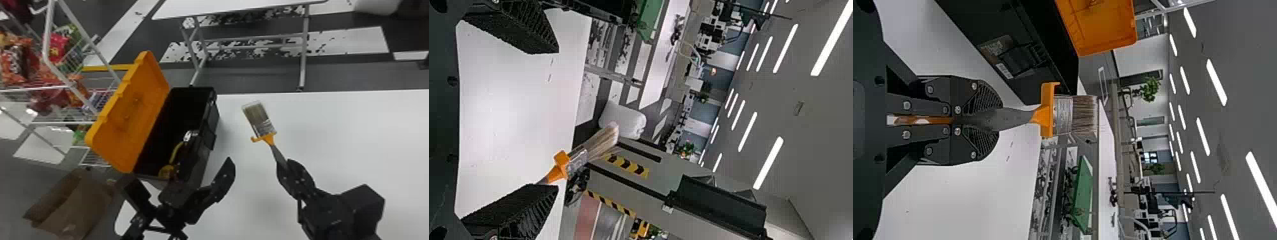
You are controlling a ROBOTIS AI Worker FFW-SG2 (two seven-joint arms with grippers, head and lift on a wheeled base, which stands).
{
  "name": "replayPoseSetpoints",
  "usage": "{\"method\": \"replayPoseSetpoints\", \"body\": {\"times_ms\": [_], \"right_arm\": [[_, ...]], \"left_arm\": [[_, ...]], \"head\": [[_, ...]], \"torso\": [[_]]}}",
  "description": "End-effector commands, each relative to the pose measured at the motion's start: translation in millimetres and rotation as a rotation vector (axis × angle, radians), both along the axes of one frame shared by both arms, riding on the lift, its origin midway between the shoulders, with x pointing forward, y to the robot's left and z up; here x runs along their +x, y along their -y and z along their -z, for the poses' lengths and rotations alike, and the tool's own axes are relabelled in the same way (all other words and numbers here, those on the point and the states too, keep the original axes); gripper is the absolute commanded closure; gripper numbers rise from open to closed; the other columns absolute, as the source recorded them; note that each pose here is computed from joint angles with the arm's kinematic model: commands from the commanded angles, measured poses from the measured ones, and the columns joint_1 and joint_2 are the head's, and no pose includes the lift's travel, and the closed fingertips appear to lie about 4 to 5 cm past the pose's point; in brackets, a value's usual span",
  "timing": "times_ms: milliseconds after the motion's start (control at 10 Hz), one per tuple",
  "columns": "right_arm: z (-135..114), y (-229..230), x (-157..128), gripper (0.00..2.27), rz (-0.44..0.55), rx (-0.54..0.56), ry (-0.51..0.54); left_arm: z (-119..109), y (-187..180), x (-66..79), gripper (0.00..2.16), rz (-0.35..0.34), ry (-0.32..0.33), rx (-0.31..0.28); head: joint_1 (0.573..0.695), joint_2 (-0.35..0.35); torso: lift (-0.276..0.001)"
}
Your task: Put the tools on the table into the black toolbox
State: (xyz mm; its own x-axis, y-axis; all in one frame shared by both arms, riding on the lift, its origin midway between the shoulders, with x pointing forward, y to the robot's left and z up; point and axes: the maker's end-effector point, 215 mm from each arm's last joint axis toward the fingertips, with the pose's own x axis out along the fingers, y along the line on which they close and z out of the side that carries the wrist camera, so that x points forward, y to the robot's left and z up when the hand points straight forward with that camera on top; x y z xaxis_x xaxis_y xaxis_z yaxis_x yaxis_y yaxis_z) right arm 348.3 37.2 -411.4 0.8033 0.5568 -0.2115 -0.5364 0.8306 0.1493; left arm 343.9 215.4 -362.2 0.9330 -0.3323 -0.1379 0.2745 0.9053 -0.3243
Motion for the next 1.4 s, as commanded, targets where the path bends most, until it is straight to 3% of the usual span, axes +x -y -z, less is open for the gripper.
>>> {"method": "replayPoseSetpoints", "body": {"times_ms": [0,500,700,1100,1300], "right_arm": [[-13.2,-3.2,-4.6,2.21,-0.011,0.025,0.035],[-27.7,-10.9,-18.6,2.21,-0.056,0.065,0.085],[-24.8,-11.6,-23.3,2.21,-0.065,0.067,0.081],[-16.2,-15.5,-35.2,2.21,-0.098,0.067,0.07],[-13.2,-17.2,-38.7,2.21,-0.111,0.068,0.065]], "left_arm": [[-3.2,9.6,3.1,0.02,0.022,-0.015,-0.017],[-2.2,26.7,10.7,0.02,0.127,-0.158,-0.16],[-18.2,23.4,16.5,0.02,0.129,-0.135,-0.159],[-24.9,35.9,22.8,0.02,0.191,-0.2,-0.228],[-29.7,43.1,24.4,0.02,0.21,-0.201,-0.253]], "head": [[0.695,0.35],[0.695,0.35],[0.695,0.35],[0.695,0.35],[0.695,0.35]], "torso": [[-0.075],[-0.075],[-0.075],[-0.075],[-0.075]]}}
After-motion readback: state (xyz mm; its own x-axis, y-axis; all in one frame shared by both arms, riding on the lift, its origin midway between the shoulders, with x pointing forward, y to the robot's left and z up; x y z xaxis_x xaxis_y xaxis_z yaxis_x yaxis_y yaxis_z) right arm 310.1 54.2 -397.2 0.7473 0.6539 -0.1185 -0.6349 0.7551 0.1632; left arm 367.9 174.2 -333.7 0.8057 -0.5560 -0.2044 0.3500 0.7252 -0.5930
